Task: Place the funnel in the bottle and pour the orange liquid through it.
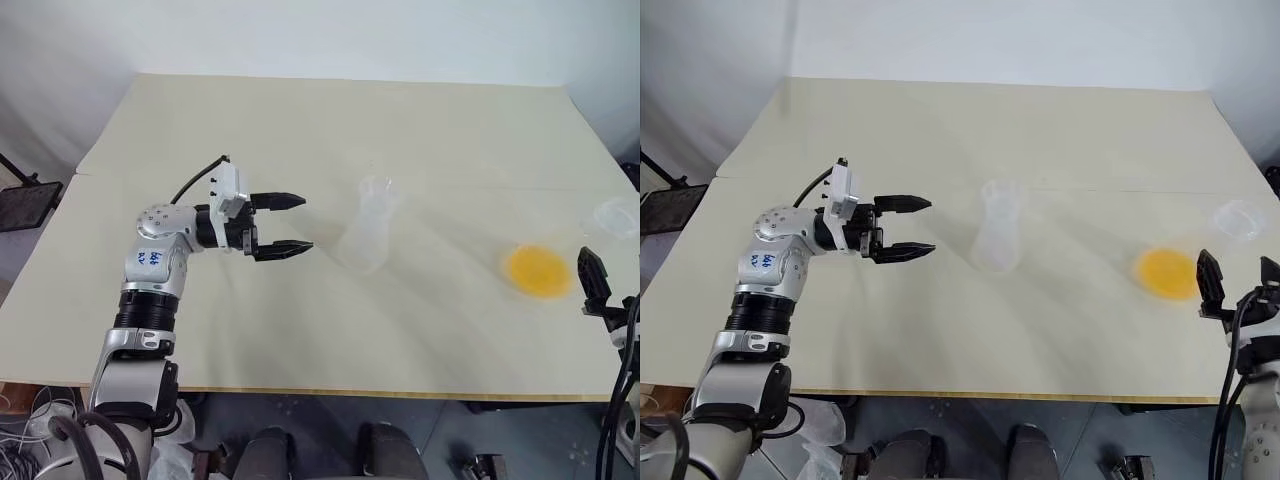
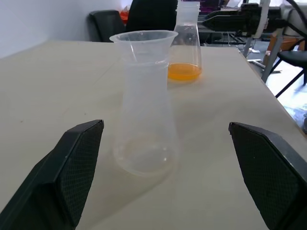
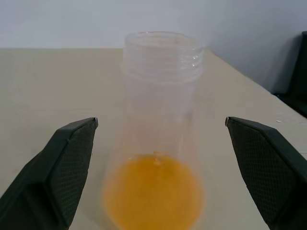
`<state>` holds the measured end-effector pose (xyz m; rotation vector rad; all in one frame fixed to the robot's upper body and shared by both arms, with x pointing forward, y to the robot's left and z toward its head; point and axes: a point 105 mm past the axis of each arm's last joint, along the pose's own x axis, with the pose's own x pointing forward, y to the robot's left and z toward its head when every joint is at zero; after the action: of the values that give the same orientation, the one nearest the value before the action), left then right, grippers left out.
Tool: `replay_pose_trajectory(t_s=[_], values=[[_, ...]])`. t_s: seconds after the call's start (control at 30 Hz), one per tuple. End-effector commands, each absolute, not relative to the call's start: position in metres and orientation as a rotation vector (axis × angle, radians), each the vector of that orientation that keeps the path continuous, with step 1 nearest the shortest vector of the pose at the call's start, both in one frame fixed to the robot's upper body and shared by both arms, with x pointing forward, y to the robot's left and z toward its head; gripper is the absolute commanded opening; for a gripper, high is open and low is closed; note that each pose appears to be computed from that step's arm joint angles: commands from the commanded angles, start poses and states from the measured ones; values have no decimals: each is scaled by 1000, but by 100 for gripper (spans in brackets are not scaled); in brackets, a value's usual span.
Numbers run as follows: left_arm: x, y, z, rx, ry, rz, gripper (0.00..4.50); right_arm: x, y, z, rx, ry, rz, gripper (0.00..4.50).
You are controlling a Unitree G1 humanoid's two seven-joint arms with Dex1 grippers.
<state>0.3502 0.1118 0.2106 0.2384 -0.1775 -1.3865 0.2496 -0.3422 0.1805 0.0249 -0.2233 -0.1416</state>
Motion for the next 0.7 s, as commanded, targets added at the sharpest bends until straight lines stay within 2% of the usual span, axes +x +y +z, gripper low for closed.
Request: replay_pose_trajectory(t_s=[0.03, 0.47, 0.7], values=[[345, 111, 221, 252, -228, -1388, 443, 253, -346, 193, 13, -256, -125, 450], [340, 110, 220, 251, -235, -1382, 443, 289, -351, 207, 22, -271, -71, 450], [338, 113, 216, 250, -234, -1364, 443, 297, -355, 212, 50, -312, -69, 450]])
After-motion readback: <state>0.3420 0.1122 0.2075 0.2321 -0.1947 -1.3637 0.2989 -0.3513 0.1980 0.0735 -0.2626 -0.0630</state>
